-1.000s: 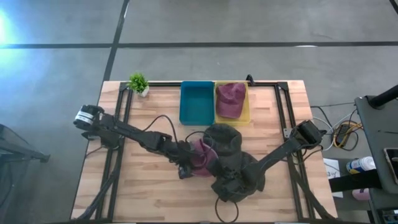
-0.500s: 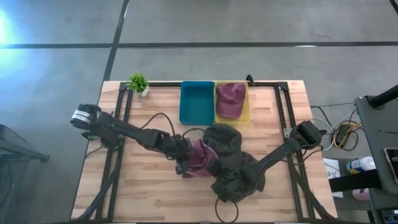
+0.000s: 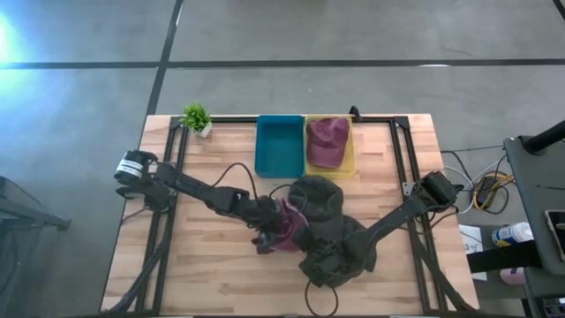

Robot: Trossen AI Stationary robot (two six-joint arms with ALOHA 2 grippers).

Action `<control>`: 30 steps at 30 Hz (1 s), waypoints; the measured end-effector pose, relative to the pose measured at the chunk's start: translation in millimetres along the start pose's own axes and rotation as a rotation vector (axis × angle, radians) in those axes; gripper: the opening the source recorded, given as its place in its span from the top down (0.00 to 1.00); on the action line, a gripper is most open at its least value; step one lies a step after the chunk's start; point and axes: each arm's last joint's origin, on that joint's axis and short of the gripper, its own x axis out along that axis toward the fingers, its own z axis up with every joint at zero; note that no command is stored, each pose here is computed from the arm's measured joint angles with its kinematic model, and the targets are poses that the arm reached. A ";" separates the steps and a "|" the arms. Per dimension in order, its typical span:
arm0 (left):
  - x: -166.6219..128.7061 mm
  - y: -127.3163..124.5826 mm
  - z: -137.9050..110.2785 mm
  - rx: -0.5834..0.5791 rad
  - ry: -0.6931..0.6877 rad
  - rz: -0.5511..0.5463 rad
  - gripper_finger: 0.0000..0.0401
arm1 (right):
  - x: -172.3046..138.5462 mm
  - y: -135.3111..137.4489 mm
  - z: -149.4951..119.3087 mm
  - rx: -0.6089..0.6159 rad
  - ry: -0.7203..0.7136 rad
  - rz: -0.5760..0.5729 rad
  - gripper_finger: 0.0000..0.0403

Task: Pick & Place hat
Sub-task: Put the red cap into the yellow bin

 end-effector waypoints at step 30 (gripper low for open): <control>-18.6 5.3 -34.6 -0.023 0.206 0.008 0.92 | -0.2 0.0 0.6 0.013 -0.004 -0.003 0.97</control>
